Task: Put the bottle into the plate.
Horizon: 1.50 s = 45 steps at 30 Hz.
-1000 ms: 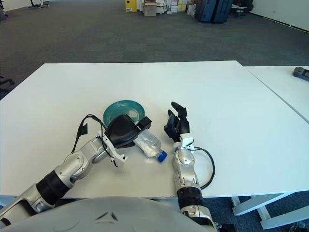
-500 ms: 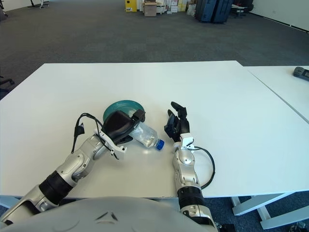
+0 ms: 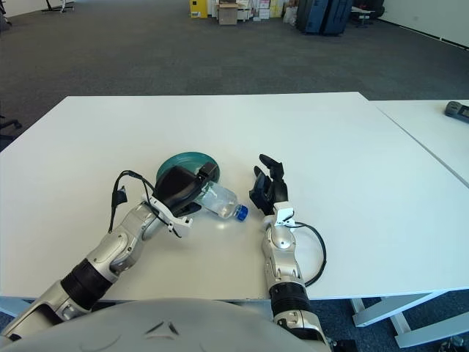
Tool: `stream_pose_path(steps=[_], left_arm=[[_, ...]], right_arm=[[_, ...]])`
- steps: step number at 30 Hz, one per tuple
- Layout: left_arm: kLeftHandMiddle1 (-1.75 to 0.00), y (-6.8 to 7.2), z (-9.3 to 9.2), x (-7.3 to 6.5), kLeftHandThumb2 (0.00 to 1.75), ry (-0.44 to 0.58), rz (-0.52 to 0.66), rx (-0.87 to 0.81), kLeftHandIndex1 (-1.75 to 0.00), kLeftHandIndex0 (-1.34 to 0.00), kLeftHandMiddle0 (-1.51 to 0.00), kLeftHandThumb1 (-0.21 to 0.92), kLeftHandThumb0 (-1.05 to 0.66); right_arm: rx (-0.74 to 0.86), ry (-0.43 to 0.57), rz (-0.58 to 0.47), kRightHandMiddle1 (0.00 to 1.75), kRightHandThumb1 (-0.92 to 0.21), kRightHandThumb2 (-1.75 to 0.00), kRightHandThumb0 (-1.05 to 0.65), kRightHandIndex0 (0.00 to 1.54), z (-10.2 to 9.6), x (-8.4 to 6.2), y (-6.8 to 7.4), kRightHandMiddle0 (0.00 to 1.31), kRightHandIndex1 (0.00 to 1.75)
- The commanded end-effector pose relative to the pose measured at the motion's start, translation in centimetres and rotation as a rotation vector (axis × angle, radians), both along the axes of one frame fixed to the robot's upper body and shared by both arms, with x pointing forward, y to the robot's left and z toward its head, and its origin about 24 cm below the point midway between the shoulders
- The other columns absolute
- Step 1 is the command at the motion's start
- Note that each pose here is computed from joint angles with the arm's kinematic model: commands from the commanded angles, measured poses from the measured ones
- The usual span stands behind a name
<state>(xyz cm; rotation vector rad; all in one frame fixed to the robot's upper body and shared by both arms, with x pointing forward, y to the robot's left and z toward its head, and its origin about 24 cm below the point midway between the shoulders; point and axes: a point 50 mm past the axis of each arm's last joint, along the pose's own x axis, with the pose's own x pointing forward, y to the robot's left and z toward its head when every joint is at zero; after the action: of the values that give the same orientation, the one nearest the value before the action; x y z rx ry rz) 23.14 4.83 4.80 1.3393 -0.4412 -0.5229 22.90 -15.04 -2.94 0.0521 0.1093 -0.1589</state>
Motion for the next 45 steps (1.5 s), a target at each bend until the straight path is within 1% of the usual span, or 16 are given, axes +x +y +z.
stream_pose_path(steps=[1,12,29,45], left_arm=[[-1.75,0.3,1.0,0.8,1.30,-0.027,0.034,-0.028,-1.75,-0.60,-1.12,0.33,-0.47],[-1.75,0.5,1.4,1.2,1.28,-0.007,0.082,-0.069,-1.75,-0.59,-1.13,0.34,-0.47],[-1.75,0.8,1.7,1.6,1.26,0.003,0.122,-0.096,-1.75,-0.58,-1.15,0.36,-0.47],[-1.75,1.0,2.0,1.9,1.23,0.037,0.152,-0.130,-1.75,-0.56,-1.16,0.38,-0.46]], right_arm=[[0.015,0.125,-0.014,0.89,-0.92,-1.00,-0.85,0.50,-2.3,-1.6,-0.5,0.00,0.02],[0.023,0.129,-0.010,0.89,-0.92,-1.01,-0.85,0.50,-2.5,-1.6,-0.5,0.00,0.02],[0.032,0.144,0.001,0.89,-0.92,-1.02,-0.86,0.49,-2.8,-1.5,-0.4,0.00,0.01],[0.026,0.143,0.011,0.88,-0.92,-1.03,-0.86,0.51,-2.9,-1.6,-0.4,0.00,0.02]])
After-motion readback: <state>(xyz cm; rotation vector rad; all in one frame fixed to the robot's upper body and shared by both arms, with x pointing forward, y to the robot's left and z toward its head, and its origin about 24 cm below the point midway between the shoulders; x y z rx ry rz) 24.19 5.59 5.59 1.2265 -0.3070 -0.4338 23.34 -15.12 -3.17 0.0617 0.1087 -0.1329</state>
